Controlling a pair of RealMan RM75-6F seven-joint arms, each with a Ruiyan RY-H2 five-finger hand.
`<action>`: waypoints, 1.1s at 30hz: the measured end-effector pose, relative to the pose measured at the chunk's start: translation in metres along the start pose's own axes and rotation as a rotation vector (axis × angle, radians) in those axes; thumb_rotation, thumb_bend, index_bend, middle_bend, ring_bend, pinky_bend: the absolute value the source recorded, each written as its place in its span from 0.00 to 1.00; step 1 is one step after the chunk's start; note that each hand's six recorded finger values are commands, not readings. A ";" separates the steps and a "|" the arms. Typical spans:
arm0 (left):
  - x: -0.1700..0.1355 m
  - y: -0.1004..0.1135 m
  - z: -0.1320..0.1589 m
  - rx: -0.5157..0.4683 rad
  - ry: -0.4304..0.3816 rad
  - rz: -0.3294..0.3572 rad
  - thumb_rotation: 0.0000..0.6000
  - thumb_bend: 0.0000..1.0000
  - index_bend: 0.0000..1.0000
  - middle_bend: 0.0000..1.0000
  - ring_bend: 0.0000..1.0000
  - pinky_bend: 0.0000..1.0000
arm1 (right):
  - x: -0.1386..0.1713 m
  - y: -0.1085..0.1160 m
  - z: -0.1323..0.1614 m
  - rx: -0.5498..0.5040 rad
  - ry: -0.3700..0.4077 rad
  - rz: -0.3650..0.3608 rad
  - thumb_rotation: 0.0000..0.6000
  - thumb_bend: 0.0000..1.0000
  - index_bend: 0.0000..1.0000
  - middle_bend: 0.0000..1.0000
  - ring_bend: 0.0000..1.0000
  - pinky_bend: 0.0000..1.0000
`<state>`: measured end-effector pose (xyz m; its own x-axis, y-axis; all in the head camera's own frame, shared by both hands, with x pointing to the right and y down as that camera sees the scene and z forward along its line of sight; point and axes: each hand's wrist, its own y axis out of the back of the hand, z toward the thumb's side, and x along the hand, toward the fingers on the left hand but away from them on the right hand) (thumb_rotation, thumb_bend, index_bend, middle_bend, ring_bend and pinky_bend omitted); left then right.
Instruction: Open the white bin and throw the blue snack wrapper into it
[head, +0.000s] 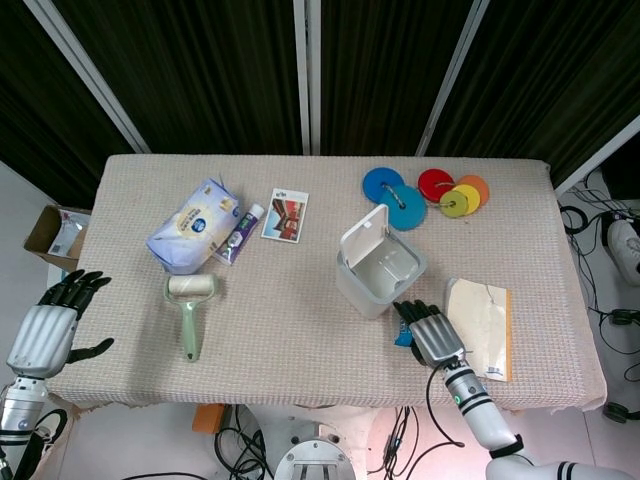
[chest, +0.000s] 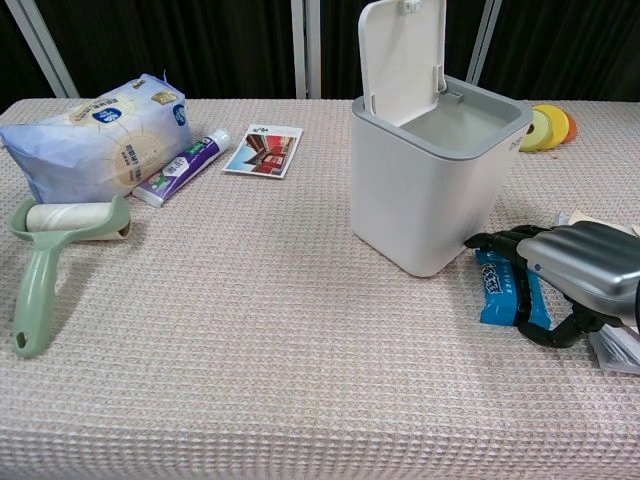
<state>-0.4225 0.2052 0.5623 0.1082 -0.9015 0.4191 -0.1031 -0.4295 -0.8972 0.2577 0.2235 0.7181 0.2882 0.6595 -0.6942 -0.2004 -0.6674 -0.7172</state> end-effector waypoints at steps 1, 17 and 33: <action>0.000 0.000 0.000 0.000 0.002 -0.002 1.00 0.02 0.18 0.14 0.09 0.23 | 0.000 0.000 0.000 0.004 0.000 -0.002 1.00 0.26 0.17 0.21 0.26 0.47; 0.000 -0.001 0.000 0.001 0.007 -0.012 1.00 0.02 0.18 0.14 0.09 0.23 | 0.002 0.011 -0.004 0.012 -0.007 -0.074 1.00 0.37 0.58 0.47 0.48 0.69; 0.000 -0.001 0.001 0.003 0.005 -0.012 1.00 0.02 0.18 0.14 0.09 0.23 | 0.053 0.101 -0.018 -0.019 0.000 -0.391 1.00 0.35 0.61 0.50 0.50 0.70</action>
<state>-0.4216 0.2055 0.5635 0.1049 -0.8964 0.4306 -0.0989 -0.4403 -0.8924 0.2695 0.1848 0.6098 0.3399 0.8652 -0.3686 -0.0581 -0.3719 -0.9265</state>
